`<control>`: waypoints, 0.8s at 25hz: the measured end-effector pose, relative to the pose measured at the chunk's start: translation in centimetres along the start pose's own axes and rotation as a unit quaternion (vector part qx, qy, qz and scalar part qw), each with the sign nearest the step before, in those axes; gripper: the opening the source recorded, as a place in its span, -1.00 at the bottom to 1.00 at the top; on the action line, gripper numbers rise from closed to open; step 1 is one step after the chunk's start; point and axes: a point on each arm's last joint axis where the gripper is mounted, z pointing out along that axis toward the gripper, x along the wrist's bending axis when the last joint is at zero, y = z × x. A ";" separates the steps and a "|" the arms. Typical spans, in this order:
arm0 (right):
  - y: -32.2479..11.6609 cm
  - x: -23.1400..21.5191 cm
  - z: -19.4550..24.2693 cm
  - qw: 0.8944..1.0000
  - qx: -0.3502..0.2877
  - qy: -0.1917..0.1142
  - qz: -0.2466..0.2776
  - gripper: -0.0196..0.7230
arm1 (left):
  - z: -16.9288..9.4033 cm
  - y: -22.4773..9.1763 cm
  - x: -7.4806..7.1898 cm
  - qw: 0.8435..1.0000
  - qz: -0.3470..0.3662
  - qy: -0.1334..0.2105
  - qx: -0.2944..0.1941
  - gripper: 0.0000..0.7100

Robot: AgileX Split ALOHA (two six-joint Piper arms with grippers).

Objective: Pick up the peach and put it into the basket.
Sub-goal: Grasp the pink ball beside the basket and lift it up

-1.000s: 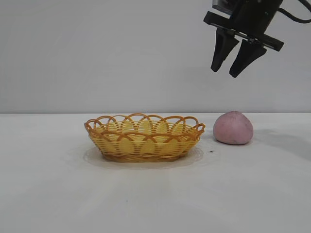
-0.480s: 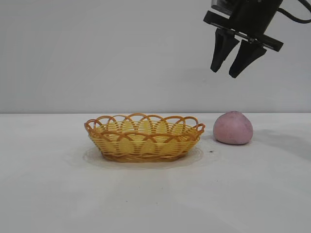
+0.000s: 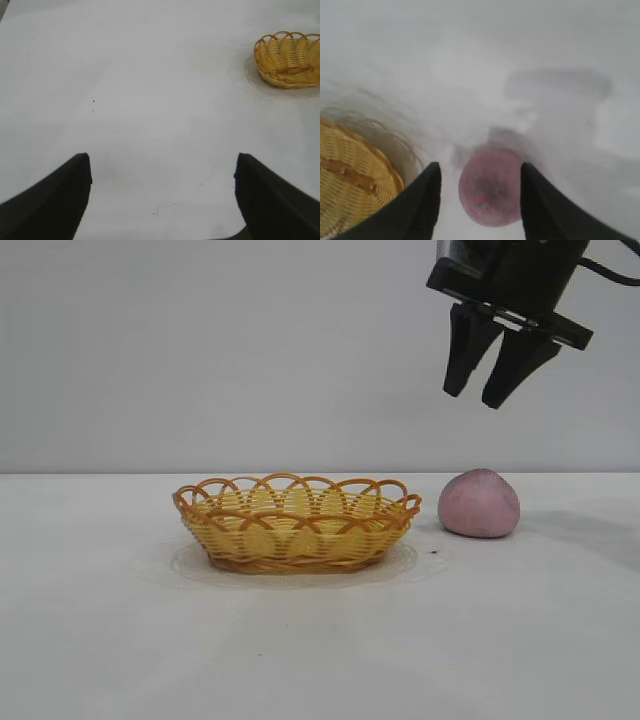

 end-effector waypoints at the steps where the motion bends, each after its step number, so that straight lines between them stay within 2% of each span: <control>1: -0.2 -0.1 0.2 1.000 0.013 0.000 -0.001 -0.15 | 0.0 0.0 0.0 1.000 0.001 0.000 0.000 0.48; 6: -1.1 -1.1 3.1 0.997 0.072 0.008 0.007 -0.15 | 0.0 0.0 0.0 1.000 -0.004 0.008 -0.001 0.48; 12: -1.9 -2.3 6.7 0.994 0.106 0.013 0.022 -0.15 | -0.1 0.0 -0.1 0.997 -0.038 0.066 -0.003 0.48; 13: -1.9 -2.5 7.1 0.994 0.105 0.013 0.024 -0.41 | -0.1 0.0 -0.1 0.997 -0.039 0.068 -0.003 0.48; 15: -1.7 -2.4 7.3 0.995 0.097 0.021 0.031 -0.72 | -0.1 0.0 -0.1 0.997 -0.039 0.070 -0.003 0.48; 16: -1.4 -2.2 7.0 0.995 0.088 0.027 0.033 -0.81 | -0.1 0.0 -0.1 0.997 -0.039 0.070 -0.003 0.48; 17: -1.2 -1.8 6.5 0.996 0.079 0.032 0.032 -0.79 | -0.1 0.0 -0.1 0.997 -0.039 0.070 -0.003 0.48; 18: -0.9 -1.3 5.7 0.997 0.068 0.034 0.027 -0.95 | -0.1 0.0 -0.1 0.997 -0.039 0.070 -0.003 0.48; 20: -0.2 0.4 3.9 0.998 0.045 0.033 0.006 -0.95 | -0.1 0.0 -0.1 0.997 -0.039 0.070 -0.003 0.48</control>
